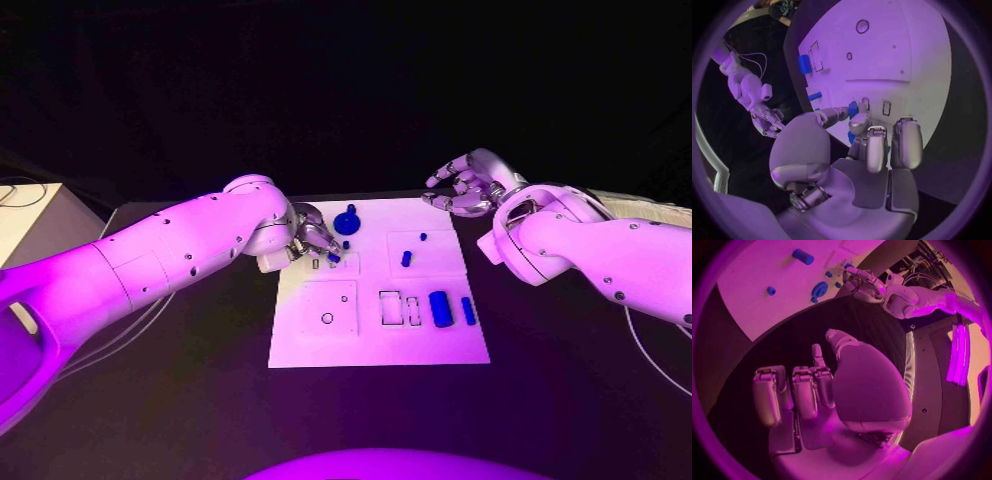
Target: Assemble the parts on the task board
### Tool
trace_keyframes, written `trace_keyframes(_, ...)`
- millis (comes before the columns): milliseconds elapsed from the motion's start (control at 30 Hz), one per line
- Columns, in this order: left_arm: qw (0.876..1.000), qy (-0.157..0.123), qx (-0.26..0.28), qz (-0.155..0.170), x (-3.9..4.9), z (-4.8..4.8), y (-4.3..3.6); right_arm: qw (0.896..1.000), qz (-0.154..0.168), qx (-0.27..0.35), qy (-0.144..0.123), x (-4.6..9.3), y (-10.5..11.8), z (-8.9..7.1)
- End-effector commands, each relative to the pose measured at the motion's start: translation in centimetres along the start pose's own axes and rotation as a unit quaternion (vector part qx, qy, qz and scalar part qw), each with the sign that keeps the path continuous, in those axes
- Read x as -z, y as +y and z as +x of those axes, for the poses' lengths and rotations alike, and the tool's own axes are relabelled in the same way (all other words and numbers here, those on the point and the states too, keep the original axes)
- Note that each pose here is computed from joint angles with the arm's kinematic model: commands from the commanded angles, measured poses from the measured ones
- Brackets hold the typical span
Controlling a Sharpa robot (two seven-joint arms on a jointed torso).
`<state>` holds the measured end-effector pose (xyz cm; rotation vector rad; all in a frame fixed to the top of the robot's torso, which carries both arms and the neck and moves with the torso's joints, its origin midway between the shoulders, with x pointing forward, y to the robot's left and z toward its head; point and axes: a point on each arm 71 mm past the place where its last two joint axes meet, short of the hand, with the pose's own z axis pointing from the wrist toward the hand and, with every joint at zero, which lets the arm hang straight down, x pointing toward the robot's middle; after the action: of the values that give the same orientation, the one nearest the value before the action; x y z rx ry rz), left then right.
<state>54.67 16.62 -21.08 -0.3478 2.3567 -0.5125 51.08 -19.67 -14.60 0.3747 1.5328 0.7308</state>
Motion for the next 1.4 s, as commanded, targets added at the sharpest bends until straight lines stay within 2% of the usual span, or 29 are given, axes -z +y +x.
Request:
trace_keyframes(33, 1.0, -0.027, 0.013, 0.009, 0.08, -0.32, -0.29, 1.0, -0.003, 0.006, 0.006, 0.0, 0.0, 0.1)
trace_keyframes(400, 1.0, -0.03, 0.004, 0.006, 0.11, -0.32, -0.3, 1.0, -0.001, 0.007, 0.008, 0.0, -0.1, 0.1)
trace_keyframes(900, 0.998, -0.053, -0.028, 0.0, 0.19, -0.05, -0.13, 1.0, -0.001, 0.007, 0.008, 0.0, -0.1, 0.1)
trace_keyframes(1400, 0.997, -0.071, -0.041, -0.004, -0.02, 0.8, 0.16, 1.0, -0.001, 0.007, 0.006, 0.0, -0.2, 0.0)
